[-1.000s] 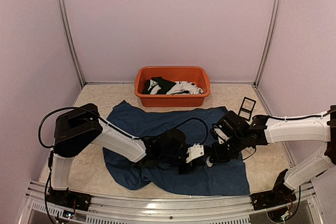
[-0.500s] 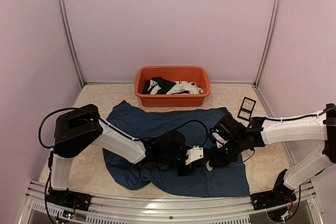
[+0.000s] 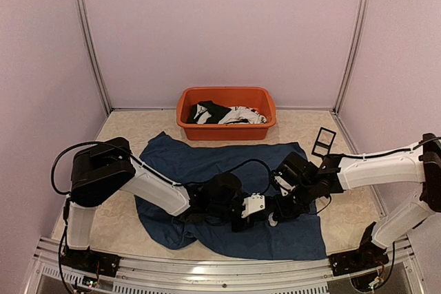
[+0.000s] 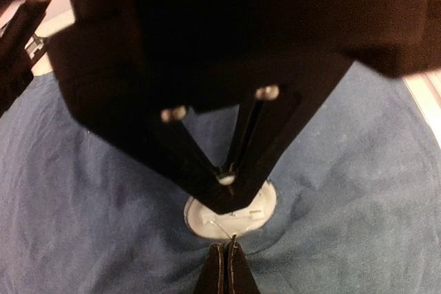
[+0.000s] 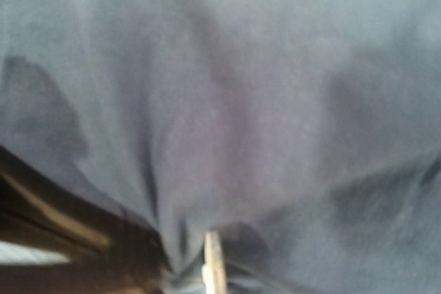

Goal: Pin the brooch onto the clothing
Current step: Position the brooch on the flattened clothing.

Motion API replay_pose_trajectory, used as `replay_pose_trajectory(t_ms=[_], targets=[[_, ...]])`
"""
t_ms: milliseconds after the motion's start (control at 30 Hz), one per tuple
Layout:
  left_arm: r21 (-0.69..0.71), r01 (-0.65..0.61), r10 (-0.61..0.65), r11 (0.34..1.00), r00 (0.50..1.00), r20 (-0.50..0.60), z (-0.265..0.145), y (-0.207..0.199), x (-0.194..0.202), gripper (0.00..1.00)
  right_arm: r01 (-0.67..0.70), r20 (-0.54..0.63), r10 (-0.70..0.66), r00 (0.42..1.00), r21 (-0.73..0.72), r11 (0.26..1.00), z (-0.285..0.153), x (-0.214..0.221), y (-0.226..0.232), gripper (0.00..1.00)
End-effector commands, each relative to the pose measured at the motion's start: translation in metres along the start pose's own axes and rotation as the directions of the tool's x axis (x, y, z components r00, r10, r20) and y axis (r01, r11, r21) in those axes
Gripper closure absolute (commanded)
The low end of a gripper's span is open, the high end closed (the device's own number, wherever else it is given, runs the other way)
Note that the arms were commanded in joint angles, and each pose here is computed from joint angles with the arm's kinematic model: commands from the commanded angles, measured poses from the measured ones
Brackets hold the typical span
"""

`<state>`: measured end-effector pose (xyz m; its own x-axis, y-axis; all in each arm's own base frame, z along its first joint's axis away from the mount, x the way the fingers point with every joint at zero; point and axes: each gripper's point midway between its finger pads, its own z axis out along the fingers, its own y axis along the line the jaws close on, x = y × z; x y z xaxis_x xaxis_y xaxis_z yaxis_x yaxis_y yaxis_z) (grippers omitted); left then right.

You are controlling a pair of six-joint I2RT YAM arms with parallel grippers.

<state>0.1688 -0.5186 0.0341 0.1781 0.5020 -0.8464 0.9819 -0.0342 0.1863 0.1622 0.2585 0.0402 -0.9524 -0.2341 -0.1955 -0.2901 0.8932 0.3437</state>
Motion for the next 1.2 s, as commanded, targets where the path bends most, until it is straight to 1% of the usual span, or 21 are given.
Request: replay_pose_trajectory(t_ms=[0, 200, 633, 667, 733, 767, 800, 833, 1033, 1167], targets=[[-0.034, -0.034, 0.036, 0.999, 0.998, 0.055, -0.005, 0.004, -0.021, 1.00, 0.086, -0.055, -0.089, 0.994, -0.057, 0.995, 0.010, 0.012, 0.025, 1.00], [-0.027, -0.056, 0.058, 0.998, 0.995, 0.079, -0.009, 0.000, -0.024, 1.00, 0.107, -0.061, -0.111, 0.992, -0.064, 0.992, 0.011, 0.011, 0.030, 1.00], [-0.081, -0.068, 0.072, 0.994, 0.996, 0.049, -0.010, 0.008, -0.018, 1.00, 0.139, -0.054, -0.142, 0.988, -0.054, 0.989, -0.007, 0.013, 0.031, 1.00], [-0.090, -0.065, 0.069, 0.994, 0.997, 0.045, -0.010, 0.009, -0.018, 0.92, 0.138, -0.055, -0.141, 0.988, -0.051, 0.989, -0.008, 0.013, 0.030, 1.00], [-0.113, -0.059, 0.064, 0.992, 0.997, 0.040, -0.012, 0.013, -0.017, 0.71, 0.138, -0.055, -0.141, 0.989, -0.049, 0.989, -0.009, 0.014, 0.029, 1.00], [-0.118, -0.058, 0.063, 0.991, 0.997, 0.038, -0.013, 0.013, -0.016, 0.64, 0.135, -0.056, -0.138, 0.989, -0.052, 0.989, -0.009, 0.015, 0.029, 1.00], [-0.126, -0.056, 0.061, 0.990, 0.998, 0.036, -0.014, 0.014, -0.016, 0.60, 0.134, -0.058, -0.137, 0.989, -0.052, 0.990, -0.009, 0.016, 0.028, 1.00], [-0.135, -0.054, 0.059, 0.989, 0.998, 0.034, -0.016, 0.016, -0.015, 0.57, 0.131, -0.062, -0.134, 0.989, -0.051, 0.990, -0.009, 0.018, 0.027, 1.00], [-0.165, -0.051, 0.059, 0.985, 0.997, 0.043, -0.027, 0.019, -0.020, 0.51, 0.117, -0.086, -0.121, 0.989, -0.047, 0.992, -0.007, 0.026, 0.022, 1.00], [-0.164, -0.052, 0.060, 0.985, 0.997, 0.047, -0.034, 0.017, -0.022, 0.42, 0.115, -0.090, -0.119, 0.989, -0.042, 0.992, -0.008, 0.027, 0.021, 1.00]])
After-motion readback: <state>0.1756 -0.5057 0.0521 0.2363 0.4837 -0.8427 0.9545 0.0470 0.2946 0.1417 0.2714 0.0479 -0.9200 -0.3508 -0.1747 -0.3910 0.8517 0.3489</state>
